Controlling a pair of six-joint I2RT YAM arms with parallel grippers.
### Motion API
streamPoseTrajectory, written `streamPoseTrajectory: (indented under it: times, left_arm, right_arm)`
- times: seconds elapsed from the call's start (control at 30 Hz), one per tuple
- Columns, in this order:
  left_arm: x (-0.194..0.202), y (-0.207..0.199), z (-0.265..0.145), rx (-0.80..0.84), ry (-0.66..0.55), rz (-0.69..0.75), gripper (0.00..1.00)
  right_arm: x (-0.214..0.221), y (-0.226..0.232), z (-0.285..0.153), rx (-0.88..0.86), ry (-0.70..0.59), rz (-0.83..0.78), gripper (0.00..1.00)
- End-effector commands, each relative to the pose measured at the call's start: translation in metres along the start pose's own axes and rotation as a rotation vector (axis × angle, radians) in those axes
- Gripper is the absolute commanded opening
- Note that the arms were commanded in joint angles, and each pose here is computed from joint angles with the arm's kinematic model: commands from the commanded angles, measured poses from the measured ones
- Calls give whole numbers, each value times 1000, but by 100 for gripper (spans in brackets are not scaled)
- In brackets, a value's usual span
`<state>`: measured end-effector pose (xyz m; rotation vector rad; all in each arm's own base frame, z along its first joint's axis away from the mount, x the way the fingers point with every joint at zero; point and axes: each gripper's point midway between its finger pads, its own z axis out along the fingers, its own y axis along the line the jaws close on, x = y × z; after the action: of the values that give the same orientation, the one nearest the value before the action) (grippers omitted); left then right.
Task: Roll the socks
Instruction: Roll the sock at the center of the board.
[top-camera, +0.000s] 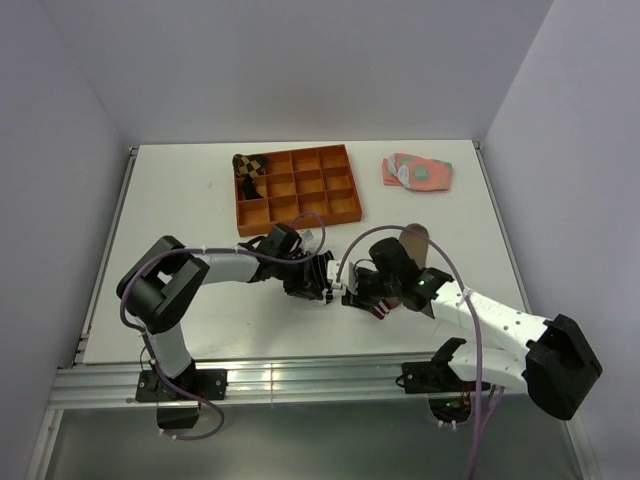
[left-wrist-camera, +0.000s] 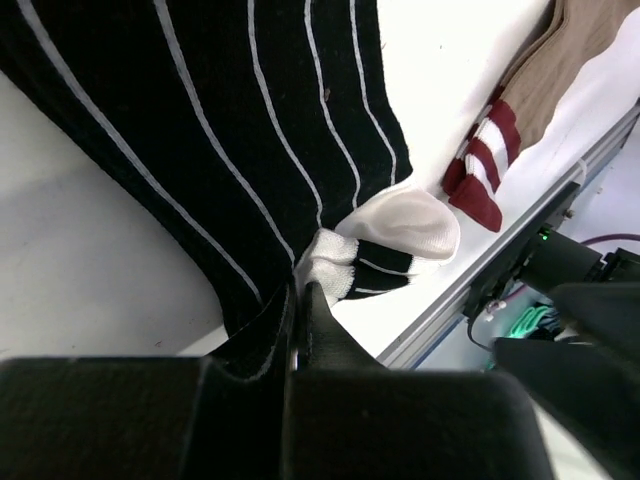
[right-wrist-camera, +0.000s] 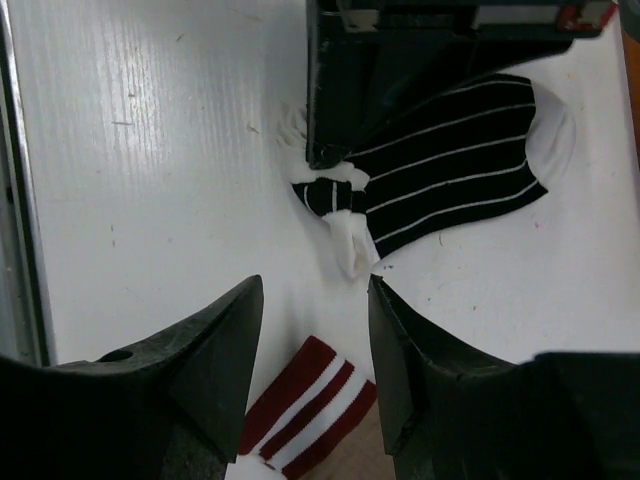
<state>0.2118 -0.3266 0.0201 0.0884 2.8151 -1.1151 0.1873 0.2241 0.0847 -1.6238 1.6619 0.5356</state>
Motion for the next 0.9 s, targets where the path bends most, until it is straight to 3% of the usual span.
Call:
streamPoseTrajectory:
  times: [0.0,0.37,0.87]
  left_arm:
    - [19,39,8,-130,67,-46,1]
    - [20,42,9,-136,88,-47,0]
    - [19,43,7,-122,85,-43,0]
  right_arm:
    - [-12,-14,10,96,-8,-136,54]
    - [-7,4,42,149,53,-420,56]
    - [-5,0,61,163,87,-500,55]
